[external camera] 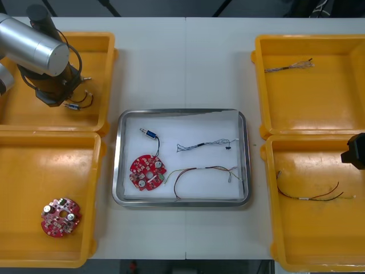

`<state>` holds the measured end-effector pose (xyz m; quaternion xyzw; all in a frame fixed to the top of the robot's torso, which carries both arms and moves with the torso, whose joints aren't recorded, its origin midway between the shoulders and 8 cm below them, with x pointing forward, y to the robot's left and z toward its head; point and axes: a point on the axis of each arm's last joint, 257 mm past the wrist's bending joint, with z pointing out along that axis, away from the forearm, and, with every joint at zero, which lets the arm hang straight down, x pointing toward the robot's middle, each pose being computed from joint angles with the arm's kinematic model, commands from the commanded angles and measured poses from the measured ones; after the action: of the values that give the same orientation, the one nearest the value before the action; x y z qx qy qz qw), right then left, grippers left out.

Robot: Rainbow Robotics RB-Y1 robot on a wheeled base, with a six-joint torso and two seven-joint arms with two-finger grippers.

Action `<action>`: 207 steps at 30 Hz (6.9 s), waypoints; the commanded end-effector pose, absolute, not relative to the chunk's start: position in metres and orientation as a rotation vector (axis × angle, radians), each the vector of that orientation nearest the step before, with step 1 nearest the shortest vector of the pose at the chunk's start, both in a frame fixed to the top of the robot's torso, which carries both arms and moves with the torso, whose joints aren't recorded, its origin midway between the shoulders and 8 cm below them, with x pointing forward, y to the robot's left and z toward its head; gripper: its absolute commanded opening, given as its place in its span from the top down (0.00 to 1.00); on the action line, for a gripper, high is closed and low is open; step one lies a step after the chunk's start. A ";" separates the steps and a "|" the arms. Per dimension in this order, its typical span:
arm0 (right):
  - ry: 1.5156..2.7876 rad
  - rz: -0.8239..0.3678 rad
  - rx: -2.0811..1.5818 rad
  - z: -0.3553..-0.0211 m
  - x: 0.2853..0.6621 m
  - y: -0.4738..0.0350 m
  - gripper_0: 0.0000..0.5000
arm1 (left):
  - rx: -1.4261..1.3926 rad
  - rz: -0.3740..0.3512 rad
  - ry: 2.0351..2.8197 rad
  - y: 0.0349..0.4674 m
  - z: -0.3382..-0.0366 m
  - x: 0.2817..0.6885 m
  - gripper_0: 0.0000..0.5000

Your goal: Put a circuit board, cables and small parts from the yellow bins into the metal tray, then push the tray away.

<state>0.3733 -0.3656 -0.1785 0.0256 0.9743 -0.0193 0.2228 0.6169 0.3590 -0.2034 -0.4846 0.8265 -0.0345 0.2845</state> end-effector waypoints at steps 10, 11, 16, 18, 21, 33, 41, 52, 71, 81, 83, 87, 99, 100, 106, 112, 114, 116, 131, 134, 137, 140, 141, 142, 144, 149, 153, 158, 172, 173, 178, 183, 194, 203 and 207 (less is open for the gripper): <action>2.660 -0.052 0.123 -0.171 0.372 -0.370 0.00 | -1.263 -0.076 2.217 0.356 -0.195 0.619 1.00; 2.660 -0.052 0.123 -0.171 0.372 -0.370 0.00 | -1.266 -0.075 2.215 0.356 -0.189 0.619 1.00; 2.660 -0.052 0.123 -0.171 0.372 -0.370 0.00 | -1.310 -0.110 2.201 0.358 -0.155 0.616 1.00; 2.660 -0.052 0.123 -0.171 0.372 -0.370 0.00 | -1.321 -0.122 2.205 0.357 -0.138 0.611 1.00; 2.660 -0.052 0.123 -0.171 0.372 -0.370 0.00 | -1.333 -0.136 2.216 0.356 -0.119 0.604 1.00; 2.660 -0.052 0.123 -0.171 0.372 -0.370 0.00 | -1.354 -0.323 2.301 0.305 -0.065 0.572 1.00; 2.660 -0.052 0.123 -0.171 0.372 -0.370 0.00 | -1.387 -0.408 2.299 0.267 -0.057 0.559 1.00; 2.660 -0.052 0.123 -0.171 0.372 -0.370 0.00 | -1.371 -0.485 2.311 0.198 -0.072 0.525 1.00; 2.660 -0.052 0.123 -0.171 0.372 -0.370 0.00 | -1.197 -0.351 2.371 0.109 -0.180 0.498 1.00; 2.660 -0.052 0.123 -0.171 0.372 -0.370 0.00 | -1.179 -0.365 2.360 0.061 -0.204 0.506 1.00; 2.660 -0.052 0.123 -0.171 0.372 -0.370 0.00 | -1.171 -0.350 2.356 0.058 -0.210 0.506 1.00; 2.660 -0.052 0.123 -0.171 0.372 -0.370 0.00 | -1.149 -0.315 2.366 0.054 -0.228 0.505 1.00; 2.660 -0.052 0.123 -0.171 0.372 -0.370 0.00 | -1.136 -0.262 2.399 0.053 -0.250 0.494 0.99; 2.660 -0.052 0.123 -0.171 0.372 -0.370 0.00 | -1.132 -0.263 2.401 0.053 -0.250 0.494 0.98; 2.660 -0.052 0.123 -0.171 0.372 -0.370 0.00 | -1.130 -0.261 2.397 0.054 -0.249 0.495 0.56; 2.660 -0.052 0.123 -0.171 0.372 -0.370 0.00 | -1.112 -0.280 2.385 0.052 -0.243 0.496 0.18; 2.660 -0.052 0.123 -0.171 0.372 -0.370 0.00 | -1.108 -0.295 2.377 0.052 -0.238 0.497 0.14; 2.660 -0.052 0.123 -0.171 0.372 -0.370 0.00 | -1.108 -0.333 2.365 0.051 -0.224 0.498 0.09; 2.649 -0.009 0.055 -0.166 0.380 -0.349 0.00 | -0.987 -0.349 2.335 0.138 -0.108 0.504 0.00; 2.646 0.012 0.003 -0.163 0.384 -0.335 0.00 | -0.948 -0.307 2.378 0.168 -0.097 0.496 0.00; 2.651 0.021 -0.071 -0.163 0.388 -0.318 0.00 | -0.910 -0.246 2.415 0.199 -0.088 0.485 0.00; 2.654 0.025 -0.161 -0.163 0.391 -0.297 0.00 | -0.849 -0.188 2.464 0.226 -0.079 0.473 0.00; 2.654 0.023 -0.199 -0.163 0.393 -0.290 0.00 | -0.821 -0.167 2.485 0.235 -0.076 0.468 0.00; 2.653 0.025 -0.242 -0.163 0.394 -0.280 0.00 | -0.795 -0.150 2.510 0.242 -0.075 0.463 0.00; 2.652 0.022 -0.310 -0.163 0.395 -0.266 0.00 | -0.761 -0.124 2.540 0.255 -0.073 0.456 0.00; 2.641 0.005 -0.496 -0.164 0.396 -0.229 0.00 | -0.693 -0.083 2.600 0.290 -0.073 0.440 0.00; 2.620 -0.029 -0.680 -0.167 0.393 -0.197 0.00 | -0.649 -0.056 2.621 0.322 -0.078 0.431 0.00; 2.585 -0.080 -0.890 -0.172 0.385 -0.165 0.00 | -0.576 -0.032 2.632 0.354 -0.087 0.424 0.00; 2.459 -0.125 -1.449 -0.205 0.353 -0.079 0.00 | -0.357 -0.003 2.631 0.395 -0.138 0.404 0.00; 2.436 -0.135 -1.504 -0.207 0.353 -0.073 0.00 | -0.352 0.003 2.624 0.396 -0.142 0.403 0.00; 2.335 -0.188 -1.723 -0.220 0.347 -0.056 0.00 | -0.342 0.007 2.603 0.400 -0.145 0.403 0.00; 2.201 -0.243 -1.895 -0.236 0.342 -0.046 0.00 | -0.344 0.018 2.586 0.403 -0.143 0.406 0.00; 1.988 -0.356 -2.053 -0.268 0.334 -0.026 0.00 | -0.302 0.010 2.574 0.397 -0.143 0.410 0.00; 1.996 -0.304 -2.039 -0.280 0.328 -0.002 0.00 | -0.236 0.032 2.573 0.399 -0.143 0.412 0.00; 2.013 -0.284 -2.024 -0.287 0.328 0.005 0.00 | -0.204 0.032 2.582 0.401 -0.145 0.413 0.00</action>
<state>0.3297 -0.0180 -0.2919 -0.6998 0.6971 -0.1055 0.1153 0.4058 0.3944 -0.1605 -0.1241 0.9594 -0.0079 0.2531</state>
